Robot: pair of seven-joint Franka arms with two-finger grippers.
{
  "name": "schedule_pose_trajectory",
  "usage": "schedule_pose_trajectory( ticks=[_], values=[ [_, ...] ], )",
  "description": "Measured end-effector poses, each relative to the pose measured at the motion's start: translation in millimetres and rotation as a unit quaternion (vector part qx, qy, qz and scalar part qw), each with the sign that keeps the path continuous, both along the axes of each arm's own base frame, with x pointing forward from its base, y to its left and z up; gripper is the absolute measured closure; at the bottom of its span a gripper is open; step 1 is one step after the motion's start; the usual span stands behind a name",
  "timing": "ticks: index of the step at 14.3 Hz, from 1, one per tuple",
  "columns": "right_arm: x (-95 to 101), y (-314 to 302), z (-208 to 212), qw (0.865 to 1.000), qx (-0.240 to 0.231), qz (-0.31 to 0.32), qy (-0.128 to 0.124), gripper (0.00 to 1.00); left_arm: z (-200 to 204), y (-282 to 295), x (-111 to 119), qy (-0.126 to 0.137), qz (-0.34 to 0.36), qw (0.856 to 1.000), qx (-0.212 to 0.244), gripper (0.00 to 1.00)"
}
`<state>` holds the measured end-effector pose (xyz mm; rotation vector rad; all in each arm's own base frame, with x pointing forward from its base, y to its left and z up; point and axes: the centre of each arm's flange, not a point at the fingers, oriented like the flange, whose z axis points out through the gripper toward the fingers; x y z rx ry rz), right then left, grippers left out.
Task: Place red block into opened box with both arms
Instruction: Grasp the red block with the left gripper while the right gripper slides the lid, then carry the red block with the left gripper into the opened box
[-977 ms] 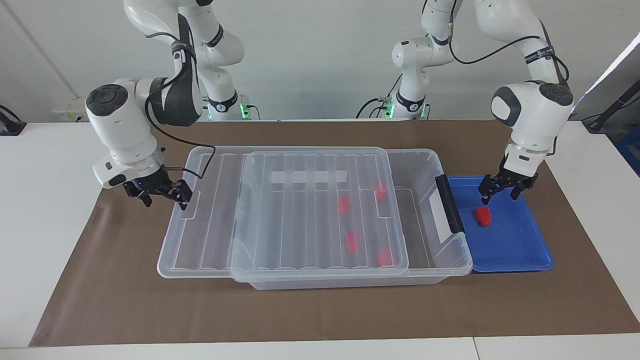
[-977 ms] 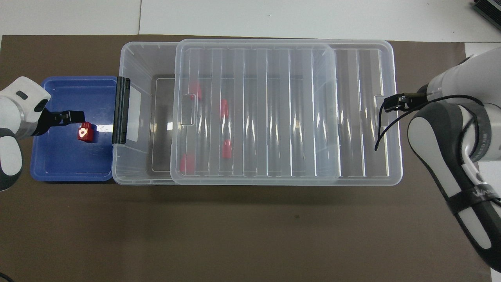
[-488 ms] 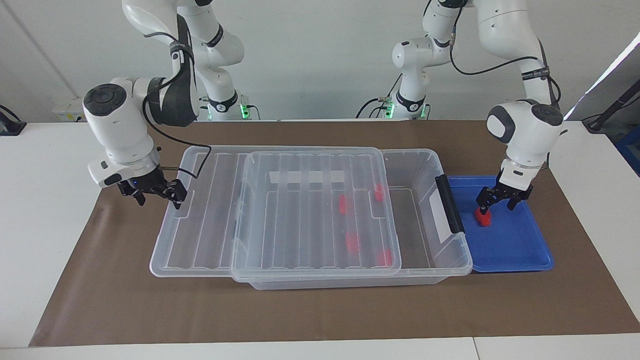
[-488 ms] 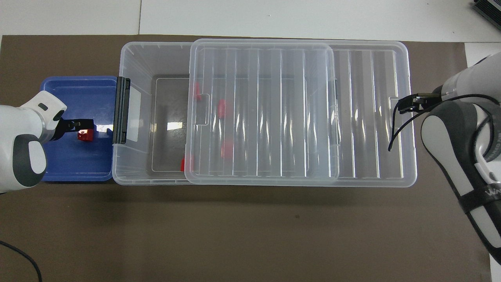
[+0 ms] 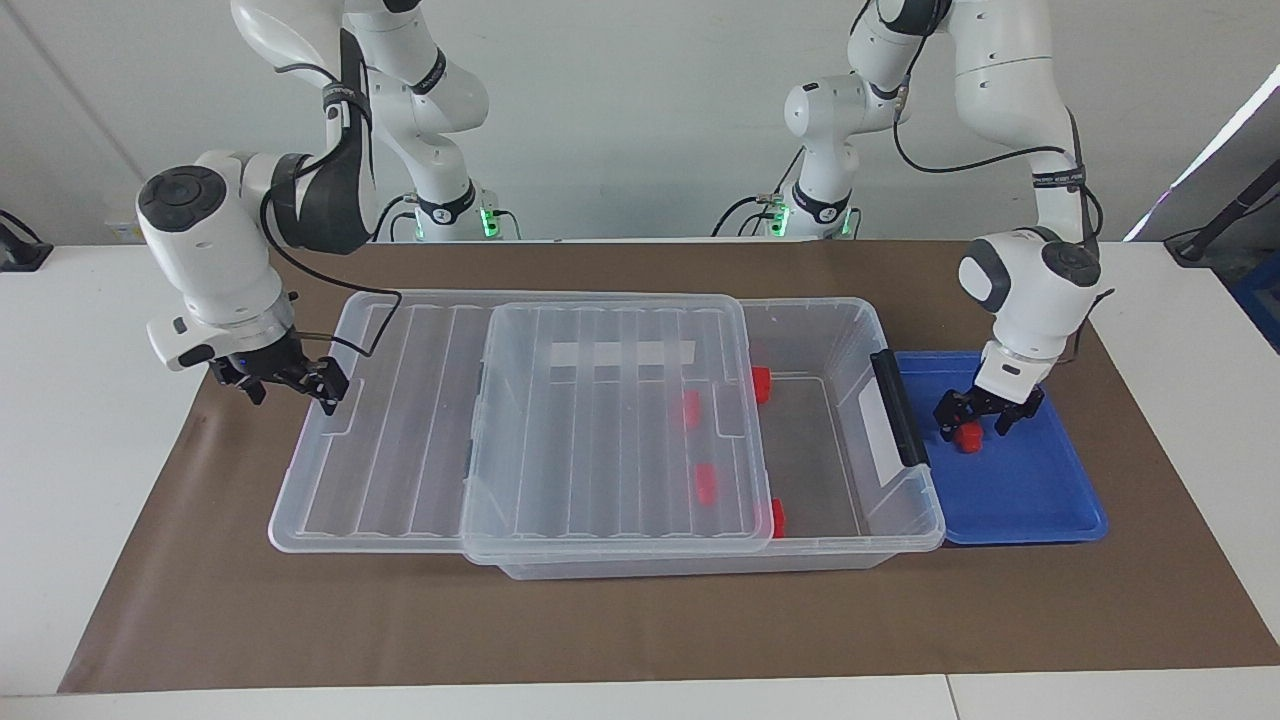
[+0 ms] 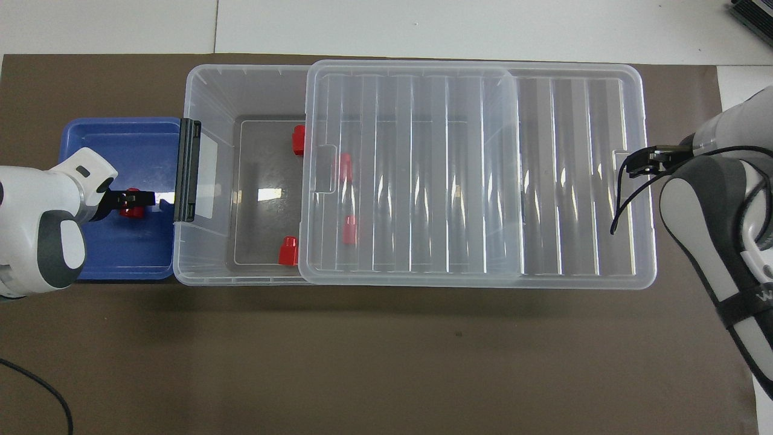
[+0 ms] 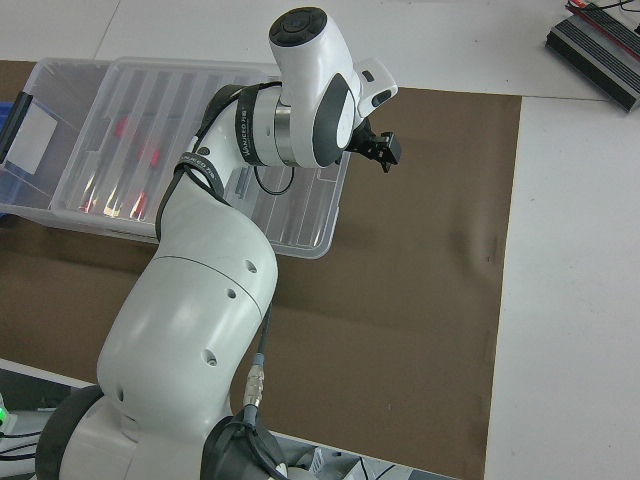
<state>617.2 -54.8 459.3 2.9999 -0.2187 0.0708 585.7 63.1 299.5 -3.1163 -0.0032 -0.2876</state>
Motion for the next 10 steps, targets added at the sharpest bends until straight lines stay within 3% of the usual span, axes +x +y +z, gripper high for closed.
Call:
schedule_pose_trajectory(
  ticks=[3,7,10],
  values=[
    [-0.9,-4,0,1.0,0.0,-0.003,0.002,0.0,-2,0,0,0.0,-0.003,1.0,0.001,0.13],
    [-3.9,-10,3,1.0,0.0,-0.009,0.006,0.0,0,-1,1,-0.004,-0.006,1.0,0.001,0.63],
    [-7.2,-16,10,1.0,0.0,-0.015,0.007,0.0,1,0,1,-0.005,-0.005,1.0,0.001,0.66]
  ],
)
